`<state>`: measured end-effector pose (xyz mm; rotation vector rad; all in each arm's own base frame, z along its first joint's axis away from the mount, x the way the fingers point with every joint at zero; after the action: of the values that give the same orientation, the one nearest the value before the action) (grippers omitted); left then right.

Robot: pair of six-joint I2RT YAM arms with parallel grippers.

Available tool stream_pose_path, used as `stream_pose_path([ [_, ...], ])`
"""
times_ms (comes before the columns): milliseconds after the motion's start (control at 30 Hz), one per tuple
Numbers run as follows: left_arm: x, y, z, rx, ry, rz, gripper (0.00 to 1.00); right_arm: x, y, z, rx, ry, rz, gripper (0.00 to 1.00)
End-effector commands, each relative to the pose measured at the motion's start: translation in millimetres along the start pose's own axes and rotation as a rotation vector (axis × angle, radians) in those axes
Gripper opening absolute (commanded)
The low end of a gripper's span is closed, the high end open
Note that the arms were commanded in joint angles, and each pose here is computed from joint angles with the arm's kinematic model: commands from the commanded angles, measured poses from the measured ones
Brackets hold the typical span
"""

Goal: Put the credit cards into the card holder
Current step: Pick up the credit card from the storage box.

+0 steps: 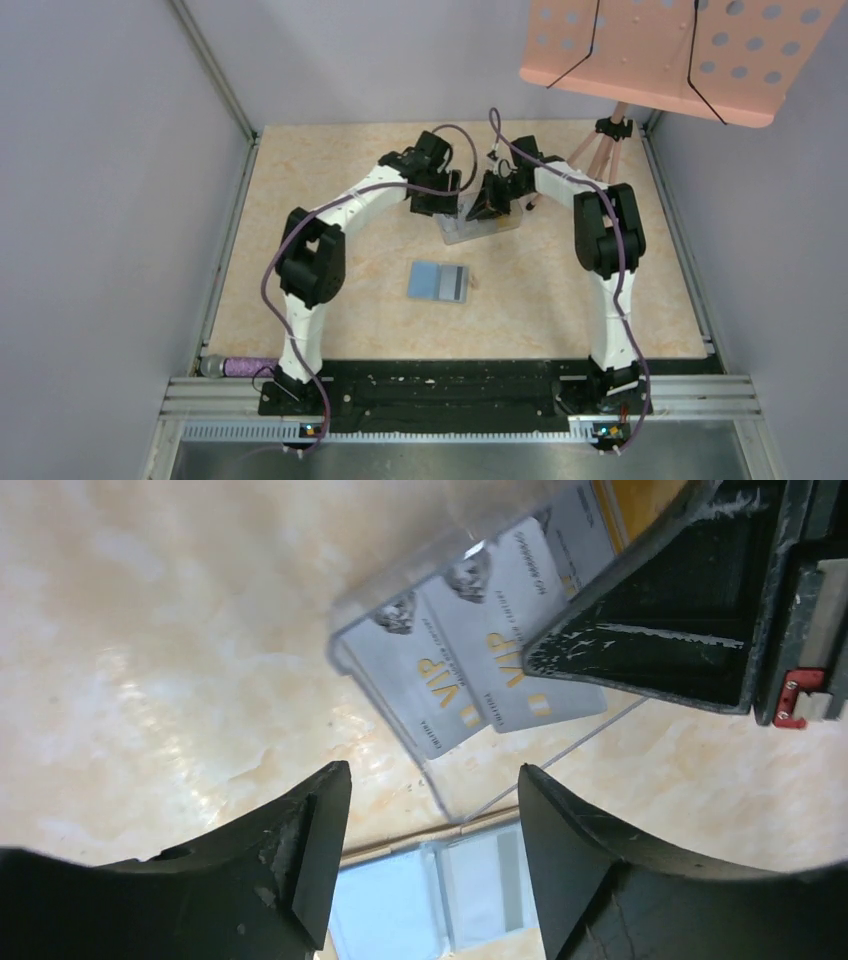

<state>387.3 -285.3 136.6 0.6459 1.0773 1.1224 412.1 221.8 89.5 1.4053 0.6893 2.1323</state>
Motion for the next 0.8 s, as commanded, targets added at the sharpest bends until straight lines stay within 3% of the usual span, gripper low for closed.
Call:
stream_pose_path([
  [0,-3.1,55.7,43.1,-0.242,0.131,-0.139,0.72,20.3,30.6,17.8,-0.102,0.044,0.045,0.0],
  [167,8.5,72.7,44.3,-0.306,0.206,-0.266,0.99,20.6,34.3,13.6,-0.102,0.049,0.05,0.0],
  [267,10.6,79.5,42.4,-0.325,0.247,-0.399,0.99,20.6,36.0,11.5,-0.103,0.046,0.055,0.0],
  [433,4.0,80.2,39.5,-0.293,0.27,-0.588,0.99,18.6,36.8,7.1,-0.103,0.018,0.064,0.15],
  [633,-0.3,60.4,28.6,-0.148,0.282,-0.608,0.88,20.5,39.0,5.8,-0.108,0.01,0.061,0.17],
  [767,-2.0,48.6,22.1,-0.08,0.288,-0.621,0.67,24.7,41.3,8.6,-0.118,0.023,0.079,0.21],
])
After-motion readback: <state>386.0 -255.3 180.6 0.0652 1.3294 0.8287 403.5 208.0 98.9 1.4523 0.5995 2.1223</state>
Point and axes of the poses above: each gripper's point midway between its finger pads, its own y axis back along the fingers, its own x axis along the line the jaws close on, z = x × y, the point moved 5 cm from there along y, back along the fingers, and after that the axes turned 14 degrees about y, right-handed, at the moved point
